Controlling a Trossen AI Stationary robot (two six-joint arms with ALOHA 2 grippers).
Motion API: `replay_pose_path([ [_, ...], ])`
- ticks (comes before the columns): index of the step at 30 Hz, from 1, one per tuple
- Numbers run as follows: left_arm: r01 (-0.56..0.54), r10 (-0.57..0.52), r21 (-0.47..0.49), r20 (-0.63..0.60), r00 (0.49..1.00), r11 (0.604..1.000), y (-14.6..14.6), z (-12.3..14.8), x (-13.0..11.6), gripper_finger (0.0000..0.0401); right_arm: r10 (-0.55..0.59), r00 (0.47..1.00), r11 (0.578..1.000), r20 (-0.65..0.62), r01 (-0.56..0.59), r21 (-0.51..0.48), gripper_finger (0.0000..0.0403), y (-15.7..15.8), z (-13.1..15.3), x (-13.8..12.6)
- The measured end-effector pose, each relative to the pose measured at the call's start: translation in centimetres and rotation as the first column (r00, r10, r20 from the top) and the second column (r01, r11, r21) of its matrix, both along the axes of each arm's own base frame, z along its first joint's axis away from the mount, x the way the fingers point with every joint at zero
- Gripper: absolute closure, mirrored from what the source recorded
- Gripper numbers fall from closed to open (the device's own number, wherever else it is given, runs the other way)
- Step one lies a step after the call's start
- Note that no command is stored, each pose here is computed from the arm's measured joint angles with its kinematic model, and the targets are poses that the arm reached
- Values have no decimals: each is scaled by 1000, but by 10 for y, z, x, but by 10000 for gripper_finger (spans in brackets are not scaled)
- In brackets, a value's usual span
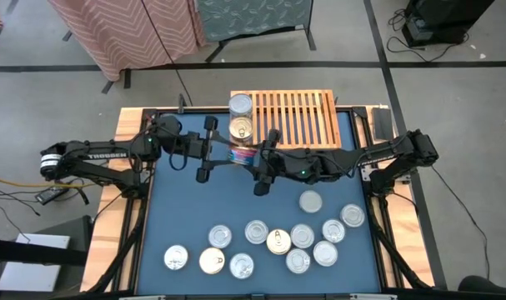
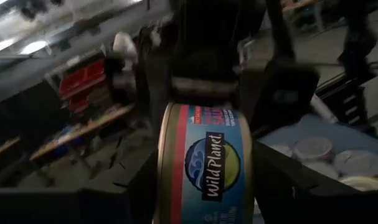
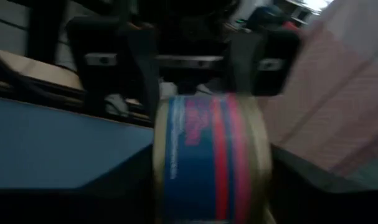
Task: Stack canned seafood by type on shelf
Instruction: Stack the blue tuna can on top of the blue tuna can on the shelf
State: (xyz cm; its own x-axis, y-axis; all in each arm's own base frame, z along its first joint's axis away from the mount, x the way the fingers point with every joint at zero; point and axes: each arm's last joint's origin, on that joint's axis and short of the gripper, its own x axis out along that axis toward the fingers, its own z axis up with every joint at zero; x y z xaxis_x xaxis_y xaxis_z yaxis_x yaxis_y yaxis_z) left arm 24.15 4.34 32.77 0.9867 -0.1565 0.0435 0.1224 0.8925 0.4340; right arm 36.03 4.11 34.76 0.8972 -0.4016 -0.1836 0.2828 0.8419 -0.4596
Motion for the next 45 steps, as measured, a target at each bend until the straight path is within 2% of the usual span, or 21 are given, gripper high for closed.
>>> replay_pose_path([
  [4, -101, 101, 57, -2, 995, 993, 3, -1, 0, 187, -95, 995, 995, 6, 95, -24, 46, 3, 1, -2],
  [6, -149, 151, 102, -10, 988, 984, 4, -3, 0, 187, -112, 994, 993, 6, 112, -29, 19, 5, 1, -3],
  [8, -206, 211, 157, -16, 977, 966, 6, -4, 0, 184, -123, 992, 992, 7, 123, -34, 11, 9, 1, -4],
  [11, -311, 320, 266, 12, 947, 912, 6, -3, 0, 181, -145, 989, 988, -1, 145, -52, 19, 14, 0, -6],
  [14, -396, 417, 395, 38, 908, 829, 4, -2, -1, 180, -186, 983, 978, -14, 183, -97, 33, 20, 0, -8],
  [18, -462, 530, 523, 24, 848, 716, -2, -5, -1, 179, -259, 965, 957, -31, 252, -144, 46, 24, -1, -11],
  [21, -440, 575, 616, -25, 818, 653, -2, -12, -2, 179, -315, 948, 937, -36, 305, -167, 51, 25, -2, -13],
  [25, -355, 571, 672, -124, 811, 650, -3, -24, -2, 178, -349, 936, 924, -41, 336, -183, 53, 25, -3, -15],
  [27, -357, 571, 676, -115, 813, 644, -2, -24, 0, 178, -356, 934, 921, -40, 343, -184, 52, 25, -3, -15],
  [29, -362, 570, 694, -84, 817, 622, -2, -21, 0, 178, -356, 934, 921, -40, 343, -184, 53, 25, -3, -15],
  [33, -359, 563, 754, -18, 826, 550, -2, -18, 4, 177, -356, 933, 921, -40, 344, -181, 55, 25, -3, -15],
  [35, -378, 563, 756, 16, 827, 534, -1, -17, 9, 177, -357, 933, 921, -41, 344, -180, 56, 25, -4, -15],
  [40, -334, 564, 776, -34, 825, 536, 1, -34, 25, 177, -359, 933, 922, -42, 347, -170, 55, 26, -5, -16],
  [45, -380, 671, 794, -46, 740, 474, 7, -43, 30, 177, -358, 933, 925, -42, 348, -151, 58, 28, -6, -16],
])
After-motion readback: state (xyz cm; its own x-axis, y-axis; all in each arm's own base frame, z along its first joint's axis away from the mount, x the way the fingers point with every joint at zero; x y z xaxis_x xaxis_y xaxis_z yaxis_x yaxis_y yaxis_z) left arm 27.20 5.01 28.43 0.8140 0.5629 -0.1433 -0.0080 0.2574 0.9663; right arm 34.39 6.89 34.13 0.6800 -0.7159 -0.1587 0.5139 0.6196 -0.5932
